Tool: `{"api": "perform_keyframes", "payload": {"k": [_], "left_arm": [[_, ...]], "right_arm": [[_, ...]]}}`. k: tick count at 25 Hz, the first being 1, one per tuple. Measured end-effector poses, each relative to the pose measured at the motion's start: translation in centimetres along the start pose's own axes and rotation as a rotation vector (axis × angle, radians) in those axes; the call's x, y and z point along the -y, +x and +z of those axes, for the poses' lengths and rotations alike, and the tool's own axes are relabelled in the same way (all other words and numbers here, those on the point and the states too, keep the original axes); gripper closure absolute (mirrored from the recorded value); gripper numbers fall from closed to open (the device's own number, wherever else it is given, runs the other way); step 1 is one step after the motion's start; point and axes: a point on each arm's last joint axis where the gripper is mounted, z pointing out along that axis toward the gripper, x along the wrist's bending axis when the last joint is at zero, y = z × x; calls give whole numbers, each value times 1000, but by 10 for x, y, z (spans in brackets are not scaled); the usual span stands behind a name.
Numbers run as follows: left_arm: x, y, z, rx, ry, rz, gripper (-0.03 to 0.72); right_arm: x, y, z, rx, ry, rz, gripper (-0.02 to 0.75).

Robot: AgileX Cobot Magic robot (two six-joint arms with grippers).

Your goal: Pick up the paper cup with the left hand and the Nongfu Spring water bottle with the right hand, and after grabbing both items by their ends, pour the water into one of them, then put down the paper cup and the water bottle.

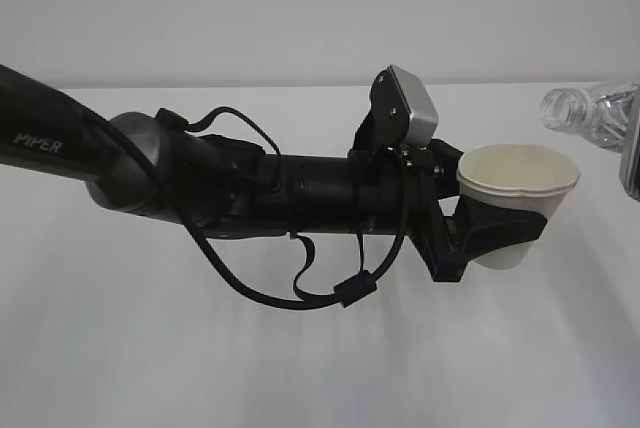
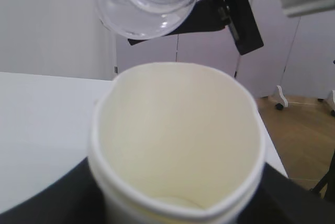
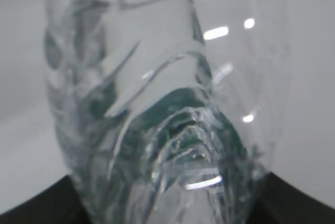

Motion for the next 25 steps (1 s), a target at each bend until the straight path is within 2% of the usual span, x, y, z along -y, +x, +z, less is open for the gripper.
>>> {"api": "perform_keyframes", "payload": {"k": [25], "left_arm": [[0, 0, 0, 5, 4, -6, 241]], "right_arm": [[0, -2, 0, 21, 0, -97, 328]]}}
